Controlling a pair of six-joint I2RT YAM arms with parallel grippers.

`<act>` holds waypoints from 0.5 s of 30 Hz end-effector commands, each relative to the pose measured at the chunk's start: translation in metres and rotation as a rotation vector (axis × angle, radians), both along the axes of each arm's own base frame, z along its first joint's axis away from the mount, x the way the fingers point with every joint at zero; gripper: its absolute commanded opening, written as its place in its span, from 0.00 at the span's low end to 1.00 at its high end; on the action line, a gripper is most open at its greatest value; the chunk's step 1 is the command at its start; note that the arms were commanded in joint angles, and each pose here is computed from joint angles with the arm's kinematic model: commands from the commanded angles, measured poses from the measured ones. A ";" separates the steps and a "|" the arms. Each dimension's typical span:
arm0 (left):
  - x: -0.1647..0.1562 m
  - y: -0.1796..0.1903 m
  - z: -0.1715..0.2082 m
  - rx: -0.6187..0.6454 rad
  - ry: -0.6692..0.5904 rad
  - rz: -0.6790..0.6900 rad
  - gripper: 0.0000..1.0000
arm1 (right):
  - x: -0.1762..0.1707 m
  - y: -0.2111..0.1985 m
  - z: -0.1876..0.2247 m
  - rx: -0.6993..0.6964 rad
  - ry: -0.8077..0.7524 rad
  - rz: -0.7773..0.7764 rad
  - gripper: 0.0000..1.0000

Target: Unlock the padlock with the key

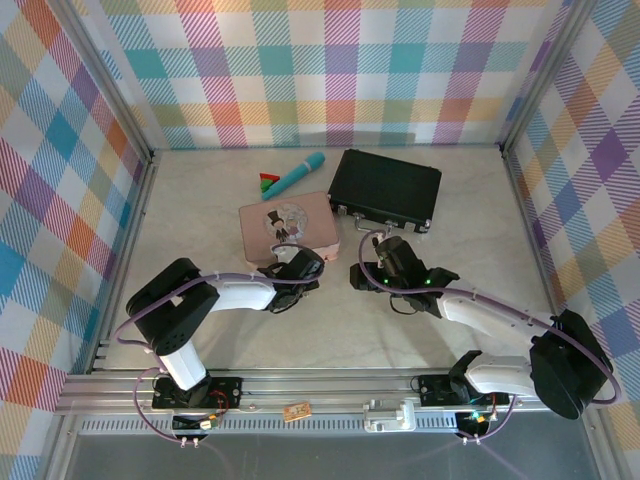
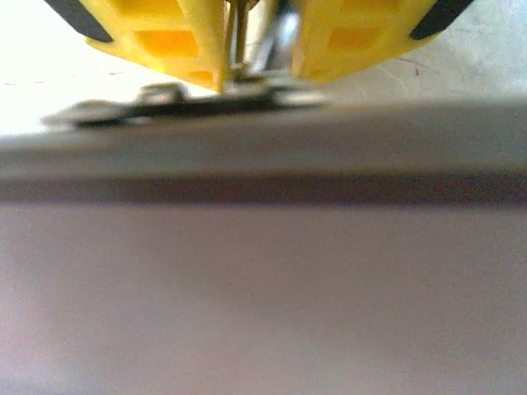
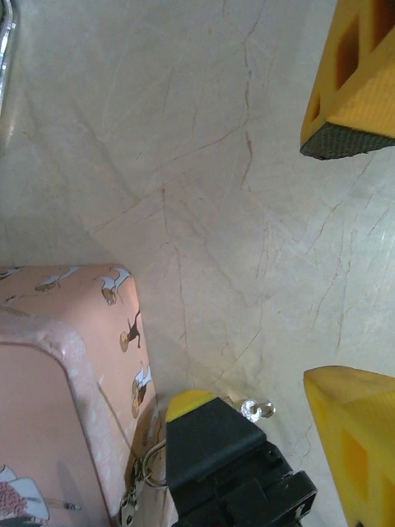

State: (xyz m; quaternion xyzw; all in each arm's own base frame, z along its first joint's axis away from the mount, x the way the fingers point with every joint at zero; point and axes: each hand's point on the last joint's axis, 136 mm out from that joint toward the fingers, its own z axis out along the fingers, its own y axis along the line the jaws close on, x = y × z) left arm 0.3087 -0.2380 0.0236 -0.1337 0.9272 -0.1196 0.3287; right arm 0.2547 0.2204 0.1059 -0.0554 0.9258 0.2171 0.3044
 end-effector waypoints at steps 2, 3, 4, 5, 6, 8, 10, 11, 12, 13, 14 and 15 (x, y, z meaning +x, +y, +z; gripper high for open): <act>-0.003 -0.002 -0.011 -0.021 0.020 0.025 0.12 | -0.001 0.005 -0.006 0.049 0.024 0.007 0.68; -0.004 -0.001 -0.009 -0.031 0.018 0.031 0.09 | -0.001 0.007 -0.007 0.060 0.031 0.018 0.67; -0.005 0.000 -0.007 -0.040 0.014 0.035 0.06 | -0.001 0.009 -0.007 0.067 0.033 0.024 0.67; -0.005 0.001 -0.005 -0.048 0.011 0.041 0.03 | 0.000 0.010 -0.007 0.069 0.036 0.028 0.67; -0.006 0.001 -0.003 -0.063 0.006 0.049 0.00 | 0.001 0.011 -0.008 0.076 0.041 0.029 0.67; -0.009 0.002 0.001 -0.096 0.001 0.058 0.00 | 0.005 0.015 -0.007 0.098 0.046 0.035 0.68; -0.012 0.003 0.005 -0.140 -0.001 0.071 0.00 | 0.013 0.020 -0.006 0.143 0.056 0.033 0.69; -0.013 0.003 0.007 -0.164 -0.003 0.080 0.00 | 0.017 0.023 -0.006 0.165 0.060 0.034 0.70; -0.015 0.002 0.009 -0.189 -0.004 0.085 0.00 | 0.022 0.026 -0.006 0.197 0.072 0.035 0.70; -0.015 0.002 0.014 -0.217 -0.010 0.094 0.00 | 0.027 0.031 -0.006 0.230 0.086 0.044 0.71; -0.016 0.002 0.016 -0.235 -0.013 0.100 0.00 | 0.030 0.035 -0.006 0.257 0.092 0.056 0.71; -0.017 0.002 0.021 -0.263 -0.020 0.107 0.00 | 0.034 0.040 -0.006 0.283 0.099 0.067 0.71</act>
